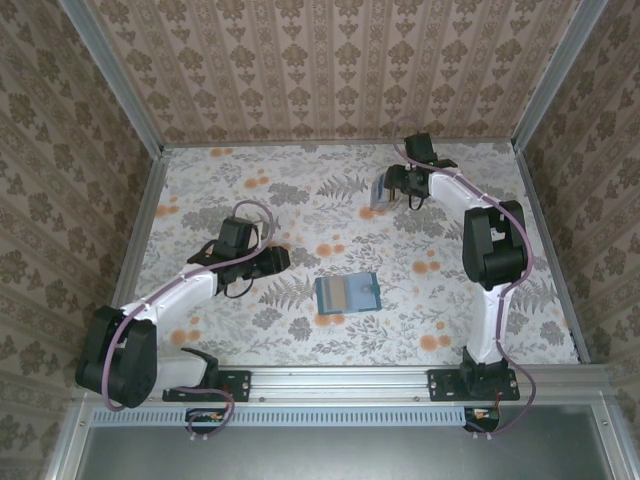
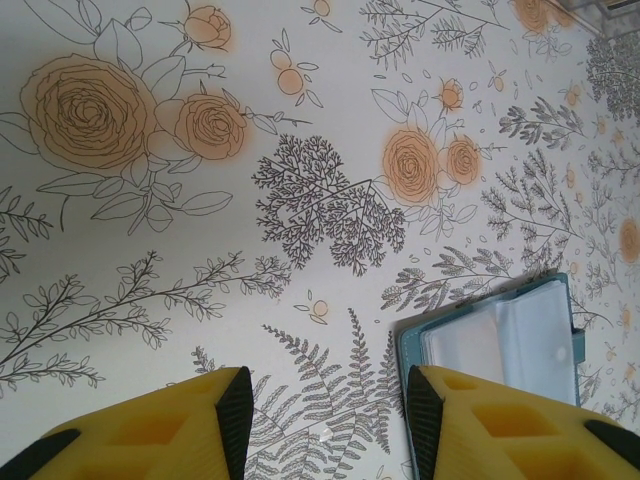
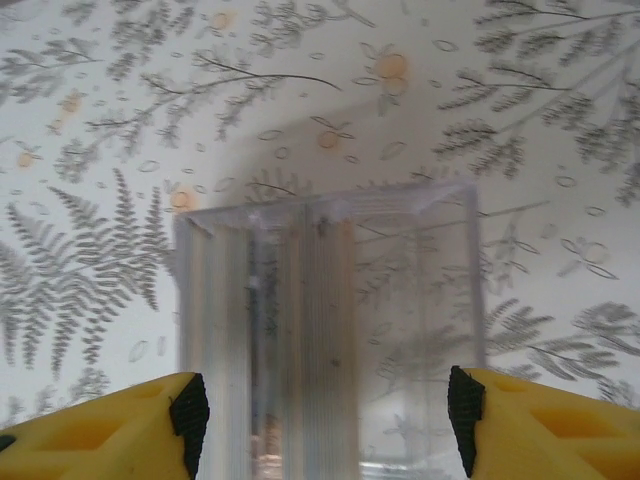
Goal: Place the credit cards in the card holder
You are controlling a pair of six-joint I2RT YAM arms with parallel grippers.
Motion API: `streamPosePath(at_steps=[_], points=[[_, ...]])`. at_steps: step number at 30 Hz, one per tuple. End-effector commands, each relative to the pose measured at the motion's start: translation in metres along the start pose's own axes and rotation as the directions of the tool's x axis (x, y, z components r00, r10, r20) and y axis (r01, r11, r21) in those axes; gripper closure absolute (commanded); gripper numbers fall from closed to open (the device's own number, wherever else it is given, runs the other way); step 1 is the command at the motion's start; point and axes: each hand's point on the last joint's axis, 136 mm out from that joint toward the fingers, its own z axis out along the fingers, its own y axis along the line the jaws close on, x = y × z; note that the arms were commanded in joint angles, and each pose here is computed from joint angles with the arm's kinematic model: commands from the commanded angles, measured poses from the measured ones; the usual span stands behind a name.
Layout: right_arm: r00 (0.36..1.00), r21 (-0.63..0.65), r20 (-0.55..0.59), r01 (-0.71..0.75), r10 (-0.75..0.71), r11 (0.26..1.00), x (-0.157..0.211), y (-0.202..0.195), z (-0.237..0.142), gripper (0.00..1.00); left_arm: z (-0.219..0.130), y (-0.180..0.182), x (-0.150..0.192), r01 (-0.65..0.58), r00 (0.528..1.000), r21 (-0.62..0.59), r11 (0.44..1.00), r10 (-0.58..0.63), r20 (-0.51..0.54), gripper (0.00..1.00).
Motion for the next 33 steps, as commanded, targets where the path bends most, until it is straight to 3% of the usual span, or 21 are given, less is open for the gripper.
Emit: streamPosePath(at_steps=[1,10,22,33], points=[[0.998,-0.089,-0.066,0.012,-0.018,0.996,0.007,0.021,0.007,0.34,-0.003,0.002,-0.002,-0.021,1.0,-0.014,1.0,0.021,0.005,0.52],[0.993,-0.061,-0.109,0.027,-0.034,0.998,0.015,0.016,0.02,0.36,-0.003,0.0,0.0,-0.008,1.0,0.008,1.0,0.008,0.012,0.52],[0.999,-0.42,-0.043,-0.045,0.03,0.907,-0.01,0.062,-0.025,0.45,-0.015,-0.002,0.0,-0.015,0.999,-0.001,1.0,0.015,0.029,0.52],[0.994,-0.44,-0.096,-0.088,0.05,0.894,-0.002,0.059,-0.019,0.63,-0.01,0.005,0.01,0.001,1.0,-0.001,1.0,-0.001,0.028,0.52]])
